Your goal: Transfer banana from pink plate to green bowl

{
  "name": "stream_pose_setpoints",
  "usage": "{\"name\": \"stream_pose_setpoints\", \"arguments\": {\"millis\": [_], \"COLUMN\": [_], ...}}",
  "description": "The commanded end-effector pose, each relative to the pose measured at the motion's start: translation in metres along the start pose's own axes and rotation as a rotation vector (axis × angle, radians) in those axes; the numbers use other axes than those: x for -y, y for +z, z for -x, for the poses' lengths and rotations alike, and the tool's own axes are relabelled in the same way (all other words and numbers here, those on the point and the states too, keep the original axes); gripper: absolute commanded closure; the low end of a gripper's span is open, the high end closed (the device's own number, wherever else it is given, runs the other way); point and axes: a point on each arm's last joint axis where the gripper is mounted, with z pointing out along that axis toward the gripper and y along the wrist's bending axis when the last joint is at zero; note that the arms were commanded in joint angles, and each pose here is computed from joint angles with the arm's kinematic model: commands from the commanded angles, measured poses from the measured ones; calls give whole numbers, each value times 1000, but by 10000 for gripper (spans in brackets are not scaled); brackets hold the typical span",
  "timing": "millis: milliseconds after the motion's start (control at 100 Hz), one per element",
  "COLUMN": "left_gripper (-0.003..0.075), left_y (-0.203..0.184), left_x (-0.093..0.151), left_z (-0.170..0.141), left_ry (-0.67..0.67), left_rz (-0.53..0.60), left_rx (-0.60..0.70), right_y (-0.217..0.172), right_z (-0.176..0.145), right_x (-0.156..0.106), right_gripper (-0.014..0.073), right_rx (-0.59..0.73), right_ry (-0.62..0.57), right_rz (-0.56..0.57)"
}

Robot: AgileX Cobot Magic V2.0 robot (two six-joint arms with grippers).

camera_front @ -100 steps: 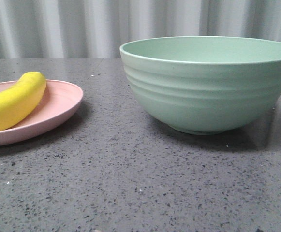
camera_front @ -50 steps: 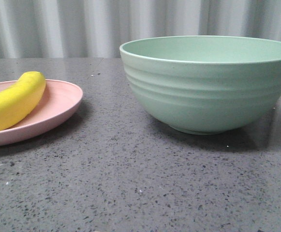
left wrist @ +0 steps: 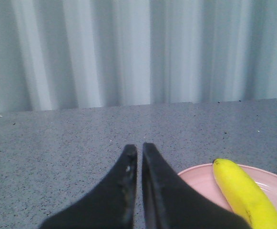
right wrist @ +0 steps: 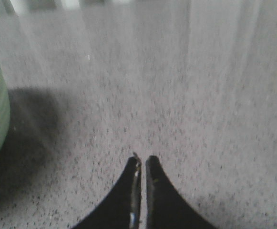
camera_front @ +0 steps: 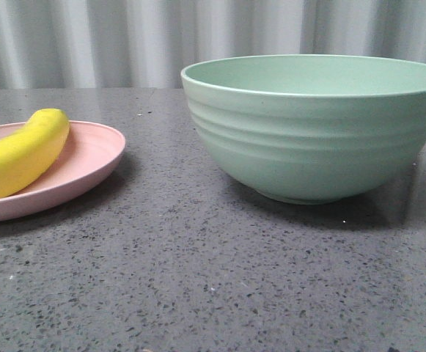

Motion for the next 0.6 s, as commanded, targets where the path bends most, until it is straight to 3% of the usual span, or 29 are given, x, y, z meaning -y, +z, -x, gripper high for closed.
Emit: {"name": "stream_pose_setpoints", "arguments": {"millis": [0,120,170,290,340,590], "left_gripper": [740,700,624,351,294,281], "left_y": [7,14,17,18,19,28], "left_x": [-1,-1,-2,-2,-3,1], "left_z": [20,19,19,22,23,29], "left_ry": [-15,-15,-15,-18,-34,-57], "left_rz": [13,17,18,23,26,-4], "left_rx": [100,83,82,113,132,94], "right_y": [6,18,21,25,25,25], "right_z": [21,22,21,20,20,19], "right_x": [-2,-2,-2,-2,-2,-3], "right_gripper": [659,659,659,659,659,659], "right_rx": [6,-31,-52,-78,-78,-83], "right_ry": [11,14,14,14,16,52], "right_rz": [2,-1,-3,-5,-4,10]}}
